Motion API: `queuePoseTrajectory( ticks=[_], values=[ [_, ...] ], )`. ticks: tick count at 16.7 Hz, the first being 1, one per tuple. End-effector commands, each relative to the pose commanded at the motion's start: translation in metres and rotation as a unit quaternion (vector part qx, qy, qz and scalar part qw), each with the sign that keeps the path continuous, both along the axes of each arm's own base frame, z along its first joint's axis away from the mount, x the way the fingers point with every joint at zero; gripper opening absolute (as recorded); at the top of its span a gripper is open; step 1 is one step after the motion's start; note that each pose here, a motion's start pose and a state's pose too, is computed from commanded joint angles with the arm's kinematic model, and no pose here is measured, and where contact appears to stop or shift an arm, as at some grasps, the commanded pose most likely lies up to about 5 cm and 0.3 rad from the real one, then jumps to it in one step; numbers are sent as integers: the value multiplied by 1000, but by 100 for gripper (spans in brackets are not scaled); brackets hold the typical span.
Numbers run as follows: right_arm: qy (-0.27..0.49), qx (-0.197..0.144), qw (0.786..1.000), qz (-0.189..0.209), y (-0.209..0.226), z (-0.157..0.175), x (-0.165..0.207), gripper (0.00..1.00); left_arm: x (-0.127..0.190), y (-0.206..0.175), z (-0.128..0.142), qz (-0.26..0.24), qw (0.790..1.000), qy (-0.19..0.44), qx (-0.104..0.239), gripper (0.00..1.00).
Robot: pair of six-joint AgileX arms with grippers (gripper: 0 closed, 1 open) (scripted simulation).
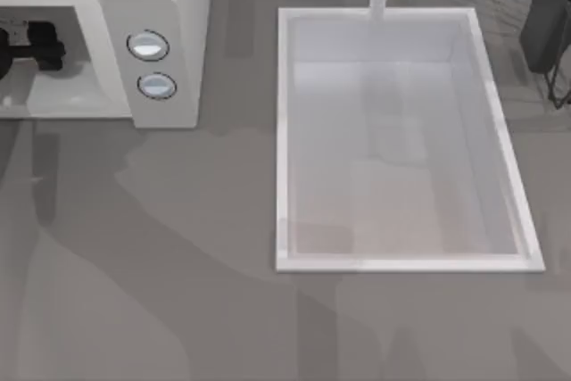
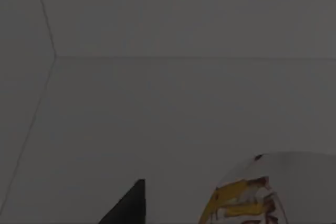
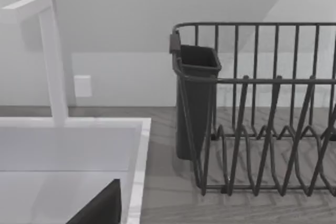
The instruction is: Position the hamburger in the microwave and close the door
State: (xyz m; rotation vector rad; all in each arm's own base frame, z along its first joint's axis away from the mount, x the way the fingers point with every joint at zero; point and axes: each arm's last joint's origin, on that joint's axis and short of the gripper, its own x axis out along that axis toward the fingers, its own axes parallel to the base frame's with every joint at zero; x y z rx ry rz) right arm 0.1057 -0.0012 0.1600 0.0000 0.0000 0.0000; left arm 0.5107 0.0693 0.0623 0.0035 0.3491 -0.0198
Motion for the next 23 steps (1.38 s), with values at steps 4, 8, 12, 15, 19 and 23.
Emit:
queuePoseTrajectory(
  ticks=[4, 8, 12, 15, 19, 23],
  values=[
    [0, 0, 1000, 0, 0, 0, 0, 100, 0, 0, 0, 0, 1000, 0, 0, 100],
    [0, 0, 1000, 0, 0, 0, 0, 100, -40, 4, 6, 2, 1000, 10, -5, 100],
    [0, 0, 1000, 0, 0, 0, 0, 100, -53, 8, 11, 3, 1000, 1, -3, 100],
    [0, 0, 1000, 0, 0, 0, 0, 100, -86, 13, 11, 3, 1000, 0, -2, 100],
    [0, 0, 1000, 0, 0, 0, 0, 100, -159, 12, 4, 1, 1000, 18, -8, 100],
    [0, 0, 1000, 0, 0, 0, 0, 100, -219, 9, 4, 1, 1000, 18, -8, 100]
  ],
)
